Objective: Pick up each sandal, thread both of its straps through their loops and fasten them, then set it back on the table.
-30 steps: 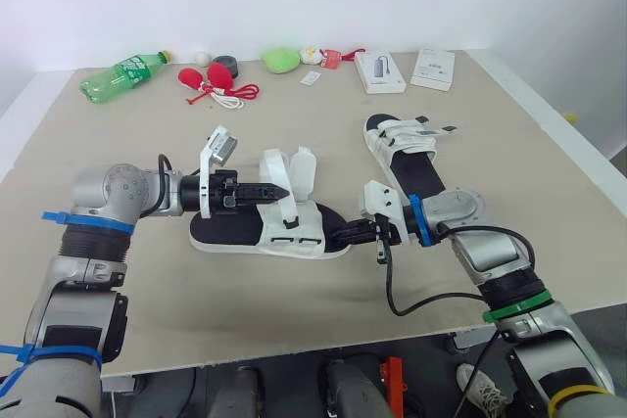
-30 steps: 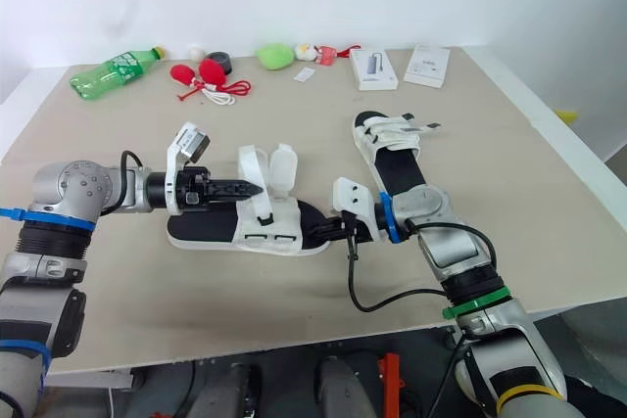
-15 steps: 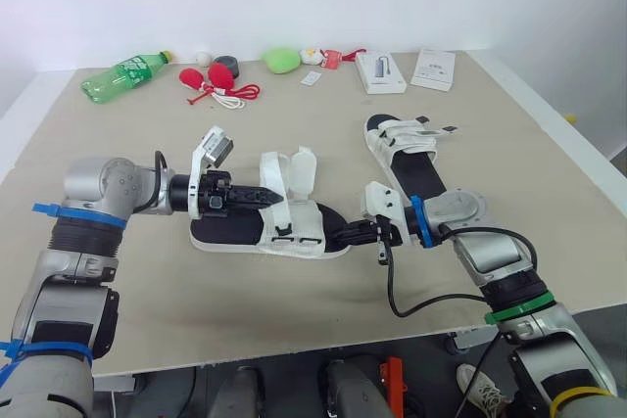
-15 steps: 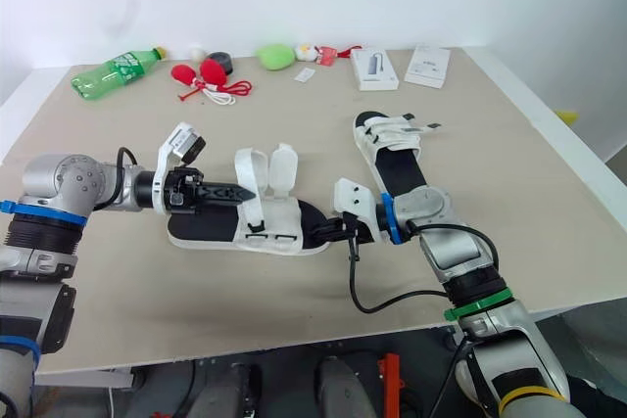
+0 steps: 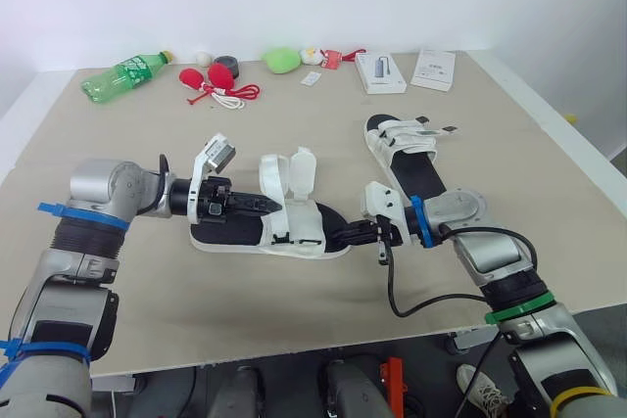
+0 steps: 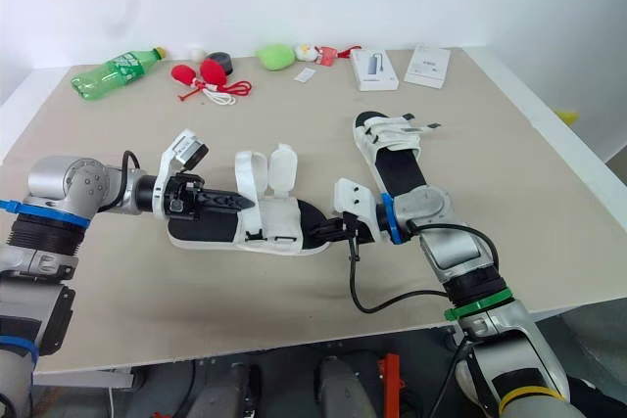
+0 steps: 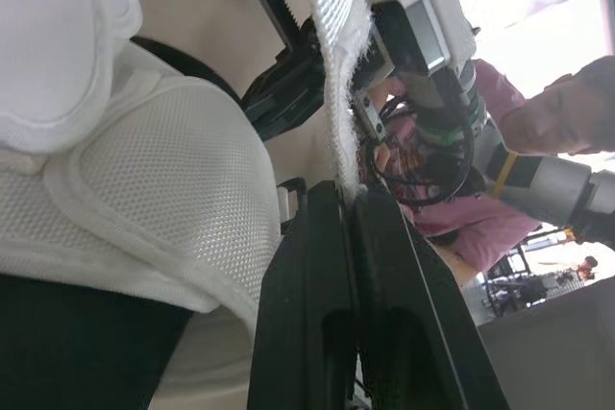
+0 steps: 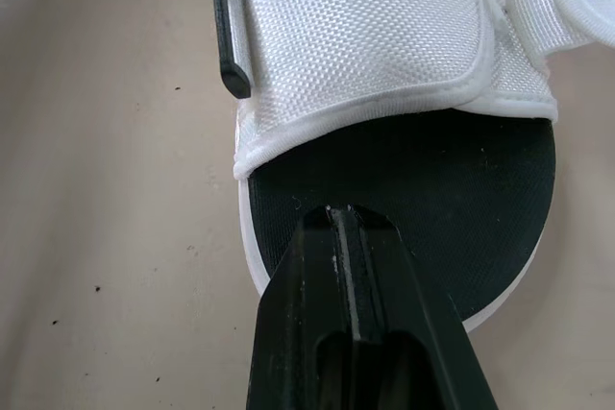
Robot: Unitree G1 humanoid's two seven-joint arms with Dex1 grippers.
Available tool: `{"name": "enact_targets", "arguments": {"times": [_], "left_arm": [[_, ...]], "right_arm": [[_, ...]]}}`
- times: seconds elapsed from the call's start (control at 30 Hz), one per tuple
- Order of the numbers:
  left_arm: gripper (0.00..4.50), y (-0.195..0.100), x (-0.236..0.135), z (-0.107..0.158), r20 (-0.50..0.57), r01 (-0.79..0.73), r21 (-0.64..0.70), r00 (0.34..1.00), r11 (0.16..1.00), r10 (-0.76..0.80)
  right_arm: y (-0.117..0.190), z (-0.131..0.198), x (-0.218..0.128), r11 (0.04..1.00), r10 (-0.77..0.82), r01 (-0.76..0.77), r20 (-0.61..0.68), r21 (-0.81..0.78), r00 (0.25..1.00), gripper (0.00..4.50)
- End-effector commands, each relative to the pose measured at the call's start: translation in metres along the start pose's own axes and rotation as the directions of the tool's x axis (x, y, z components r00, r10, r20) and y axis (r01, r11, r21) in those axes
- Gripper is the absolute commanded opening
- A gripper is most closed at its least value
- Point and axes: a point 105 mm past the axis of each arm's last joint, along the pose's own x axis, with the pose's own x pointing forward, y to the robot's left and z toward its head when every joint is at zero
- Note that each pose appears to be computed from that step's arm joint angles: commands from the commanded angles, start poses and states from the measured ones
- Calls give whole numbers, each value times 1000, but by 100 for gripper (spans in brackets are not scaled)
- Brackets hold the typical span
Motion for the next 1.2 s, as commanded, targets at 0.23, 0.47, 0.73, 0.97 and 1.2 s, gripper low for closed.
{"name": "enact_targets", "arguments": {"times": [0.23, 0.47, 0.73, 0.97, 1.2], "left_arm": [[7, 8, 6, 6, -35, -52, 155, 998, 987, 58], [7, -4, 13, 2, -100, 14, 209, 995, 978, 8], [7, -9, 9, -16, -167, 28, 193, 986, 981, 5], [133, -12, 7, -15, -138, 2, 223, 990, 975, 30], [172, -15, 8, 17, 12, -23, 239, 1000, 971, 21]], "right_arm": [[-4, 5, -5, 999, -15, 15, -6, -28, 1000, 0], [-5, 4, -6, 999, -21, 21, -9, -27, 1000, 0], [-5, 3, -6, 999, -23, 22, -10, -25, 1000, 0], [-6, 2, -5, 999, -18, 18, -12, -29, 1000, 0], [-8, 2, -5, 999, -17, 16, -13, -37, 1000, 0]]}}
